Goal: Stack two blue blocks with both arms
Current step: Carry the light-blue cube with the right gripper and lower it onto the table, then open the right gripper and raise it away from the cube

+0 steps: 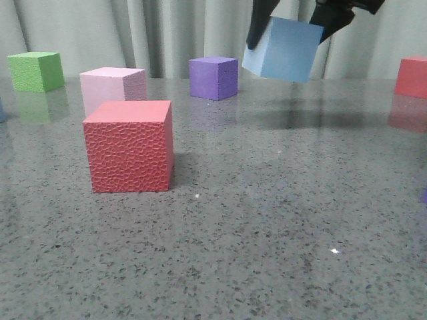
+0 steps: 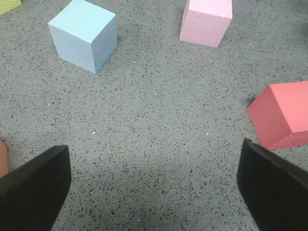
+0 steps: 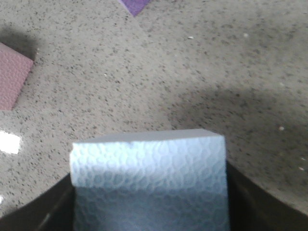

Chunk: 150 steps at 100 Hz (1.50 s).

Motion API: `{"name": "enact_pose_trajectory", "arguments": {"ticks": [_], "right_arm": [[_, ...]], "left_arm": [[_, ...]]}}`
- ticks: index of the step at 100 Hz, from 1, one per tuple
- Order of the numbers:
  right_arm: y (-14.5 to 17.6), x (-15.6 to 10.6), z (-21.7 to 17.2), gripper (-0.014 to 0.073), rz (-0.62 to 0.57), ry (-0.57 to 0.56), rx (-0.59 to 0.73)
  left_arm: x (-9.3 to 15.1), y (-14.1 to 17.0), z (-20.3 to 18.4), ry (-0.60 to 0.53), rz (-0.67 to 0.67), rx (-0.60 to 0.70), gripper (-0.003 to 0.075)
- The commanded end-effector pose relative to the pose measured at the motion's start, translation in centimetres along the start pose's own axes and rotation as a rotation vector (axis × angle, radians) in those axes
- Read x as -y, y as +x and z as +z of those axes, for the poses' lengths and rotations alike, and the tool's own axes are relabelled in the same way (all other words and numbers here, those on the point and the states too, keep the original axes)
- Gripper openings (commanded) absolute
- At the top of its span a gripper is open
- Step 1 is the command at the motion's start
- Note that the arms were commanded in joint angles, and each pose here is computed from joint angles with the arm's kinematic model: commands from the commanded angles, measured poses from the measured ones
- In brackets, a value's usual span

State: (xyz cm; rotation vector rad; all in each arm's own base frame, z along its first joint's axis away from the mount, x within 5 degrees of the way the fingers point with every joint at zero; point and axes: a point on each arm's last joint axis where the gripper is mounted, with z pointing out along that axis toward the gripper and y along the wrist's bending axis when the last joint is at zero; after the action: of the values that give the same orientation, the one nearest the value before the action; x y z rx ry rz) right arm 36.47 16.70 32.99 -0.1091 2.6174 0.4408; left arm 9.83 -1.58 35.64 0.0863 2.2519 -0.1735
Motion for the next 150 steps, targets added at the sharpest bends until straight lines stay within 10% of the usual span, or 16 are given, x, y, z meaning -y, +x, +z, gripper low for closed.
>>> {"name": "enact_pose_trajectory", "arguments": {"ticks": [1,88,126,150], "right_arm": [[-1.1,-1.2,-2.1,0.0363,-0.006,-0.031,0.098],[-1.1,-0.7,3.2,0.0366,0.037,0.009,-0.002],[-1.2,-0.7,3.2,0.061,0.039,0.005,0.002],[-1.2,-0.8,3.0,0.061,0.041,-0.002,0.005]], "left_arm": [[0.1,-1.3,-0.6,0.008,-0.014,0.087,0.0659],[0.1,-1.3,-0.6,0.008,-0.014,0.086,0.0659],[0.1,-1.3,-0.6,0.008,-0.014,0.086,0.0659],[0.1,-1.3,-0.6,0.008,-0.014,0.085,0.0659]]}}
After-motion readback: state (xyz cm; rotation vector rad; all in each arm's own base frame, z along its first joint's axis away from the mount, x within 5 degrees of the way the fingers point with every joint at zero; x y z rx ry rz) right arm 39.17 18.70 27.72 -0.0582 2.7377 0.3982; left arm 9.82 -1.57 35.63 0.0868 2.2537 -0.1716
